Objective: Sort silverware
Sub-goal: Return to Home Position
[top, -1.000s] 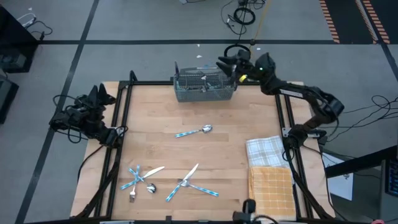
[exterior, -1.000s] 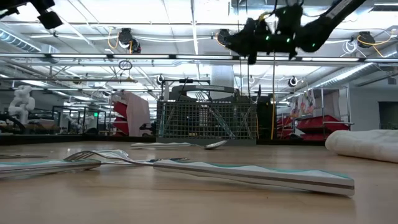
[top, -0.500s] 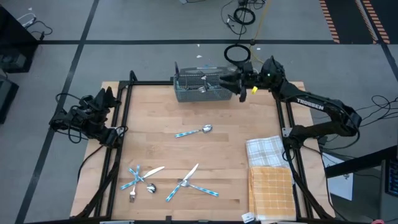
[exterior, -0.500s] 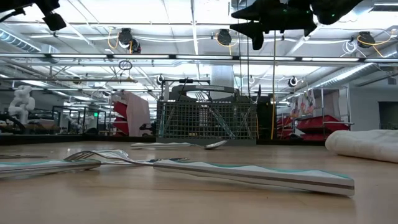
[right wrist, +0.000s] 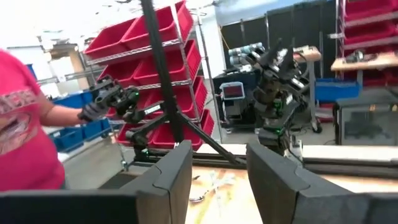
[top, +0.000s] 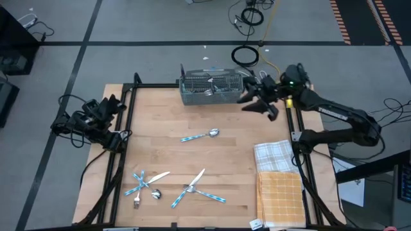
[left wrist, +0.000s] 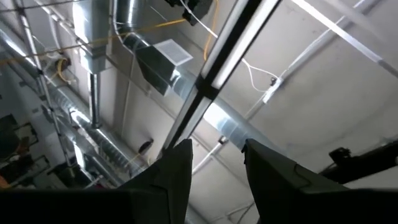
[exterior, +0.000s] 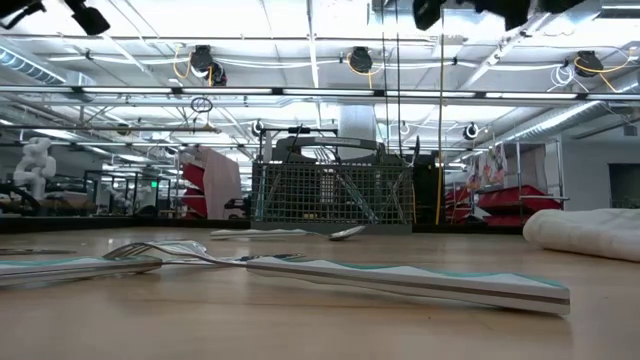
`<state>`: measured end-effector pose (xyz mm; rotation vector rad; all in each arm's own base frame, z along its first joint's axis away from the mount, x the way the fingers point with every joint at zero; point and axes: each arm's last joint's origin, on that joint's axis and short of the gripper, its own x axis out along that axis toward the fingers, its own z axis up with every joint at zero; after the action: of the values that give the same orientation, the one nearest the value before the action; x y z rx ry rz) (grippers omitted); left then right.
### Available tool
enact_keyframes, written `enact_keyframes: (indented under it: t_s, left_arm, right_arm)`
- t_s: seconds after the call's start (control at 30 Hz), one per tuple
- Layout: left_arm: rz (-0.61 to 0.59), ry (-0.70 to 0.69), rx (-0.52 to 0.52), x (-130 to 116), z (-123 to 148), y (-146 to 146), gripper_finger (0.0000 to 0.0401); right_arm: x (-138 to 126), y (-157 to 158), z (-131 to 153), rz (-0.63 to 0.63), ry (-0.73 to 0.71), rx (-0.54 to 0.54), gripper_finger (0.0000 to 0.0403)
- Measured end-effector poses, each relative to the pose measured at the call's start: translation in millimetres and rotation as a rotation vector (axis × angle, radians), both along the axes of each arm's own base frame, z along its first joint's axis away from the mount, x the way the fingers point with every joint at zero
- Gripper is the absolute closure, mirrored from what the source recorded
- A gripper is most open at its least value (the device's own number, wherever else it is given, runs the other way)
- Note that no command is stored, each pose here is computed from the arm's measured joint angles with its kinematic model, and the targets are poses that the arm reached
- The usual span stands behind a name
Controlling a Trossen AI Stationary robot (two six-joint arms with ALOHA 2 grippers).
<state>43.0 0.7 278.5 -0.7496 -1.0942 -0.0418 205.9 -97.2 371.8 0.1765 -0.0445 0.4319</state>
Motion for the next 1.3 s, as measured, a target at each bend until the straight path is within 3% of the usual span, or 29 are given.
enact_keyframes:
  t_s: [0.47,0.7,1.13,1.3]
  left_arm:
    - [-0.038,0.01,0.033,2,-1,-2,0.0249]
    - [-0.128,-0.019,0.035,3,0,-3,0.0249]
    - [-0.06,0.031,0.055,5,-2,-3,0.0249]
    - [-0.024,0.061,0.071,6,-3,-3,0.0249]
  right_arm:
    - [-72,32,7,-0.082,0.065,-0.113,0.0273]
    - [-91,43,-21,-0.197,0.067,-0.094,0.0273]
    - [-120,62,-70,-0.243,-0.064,-0.014,0.0273]
    - [-129,67,-77,-0.284,-0.109,-0.042,0.0273]
